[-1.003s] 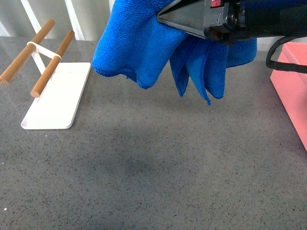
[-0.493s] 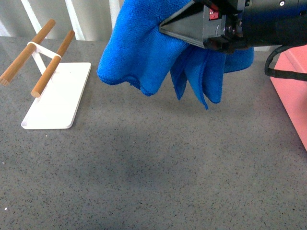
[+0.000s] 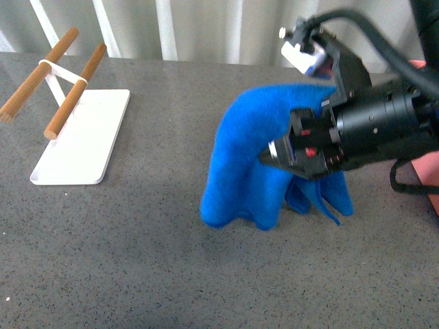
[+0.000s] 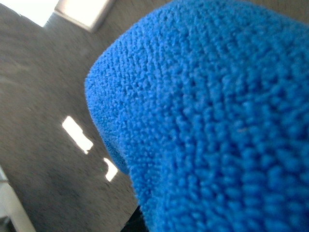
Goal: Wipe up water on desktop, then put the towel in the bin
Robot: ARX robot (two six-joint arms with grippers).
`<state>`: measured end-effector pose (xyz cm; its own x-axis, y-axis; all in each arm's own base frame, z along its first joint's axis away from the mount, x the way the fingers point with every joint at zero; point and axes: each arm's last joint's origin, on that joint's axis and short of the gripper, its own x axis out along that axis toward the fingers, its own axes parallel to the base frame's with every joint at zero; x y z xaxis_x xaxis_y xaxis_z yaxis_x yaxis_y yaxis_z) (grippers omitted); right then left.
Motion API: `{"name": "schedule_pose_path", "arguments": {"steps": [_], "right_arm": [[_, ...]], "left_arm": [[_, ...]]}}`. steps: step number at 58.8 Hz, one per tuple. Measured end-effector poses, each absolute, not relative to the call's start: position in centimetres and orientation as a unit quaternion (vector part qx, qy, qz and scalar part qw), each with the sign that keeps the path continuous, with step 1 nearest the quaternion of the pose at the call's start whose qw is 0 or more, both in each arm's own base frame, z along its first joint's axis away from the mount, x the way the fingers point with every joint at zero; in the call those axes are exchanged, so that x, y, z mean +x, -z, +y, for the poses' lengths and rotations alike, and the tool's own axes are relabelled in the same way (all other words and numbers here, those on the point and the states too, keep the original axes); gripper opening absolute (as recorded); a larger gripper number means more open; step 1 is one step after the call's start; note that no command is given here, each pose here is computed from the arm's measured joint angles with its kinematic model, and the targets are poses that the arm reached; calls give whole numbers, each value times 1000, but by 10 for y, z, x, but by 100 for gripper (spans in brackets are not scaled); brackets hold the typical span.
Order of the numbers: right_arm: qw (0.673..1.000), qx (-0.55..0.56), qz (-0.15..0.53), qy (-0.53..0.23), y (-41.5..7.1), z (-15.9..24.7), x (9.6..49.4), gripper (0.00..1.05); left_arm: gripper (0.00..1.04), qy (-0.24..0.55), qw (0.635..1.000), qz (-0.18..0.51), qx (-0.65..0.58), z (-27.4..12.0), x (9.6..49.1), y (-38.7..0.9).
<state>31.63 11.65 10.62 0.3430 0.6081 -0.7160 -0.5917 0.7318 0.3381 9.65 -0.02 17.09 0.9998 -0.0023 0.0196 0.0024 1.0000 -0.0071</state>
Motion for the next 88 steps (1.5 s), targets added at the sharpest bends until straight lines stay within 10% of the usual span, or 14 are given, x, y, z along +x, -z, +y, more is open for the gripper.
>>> {"name": "schedule_pose_path", "arguments": {"steps": [8,63,88], "right_arm": [[799,-37,483,-356,-78,109,321,4],[786,-219,527,-238,-49,104,465,4],[794,-230,475,-301,-67,196,487,4]], "left_arm": [[100,1,1000,-10,-3,0,97,-171],[98,1,1000,-10,-3,0,97,-171],[98,1,1000,-10,-3,0,97,-171]]}}
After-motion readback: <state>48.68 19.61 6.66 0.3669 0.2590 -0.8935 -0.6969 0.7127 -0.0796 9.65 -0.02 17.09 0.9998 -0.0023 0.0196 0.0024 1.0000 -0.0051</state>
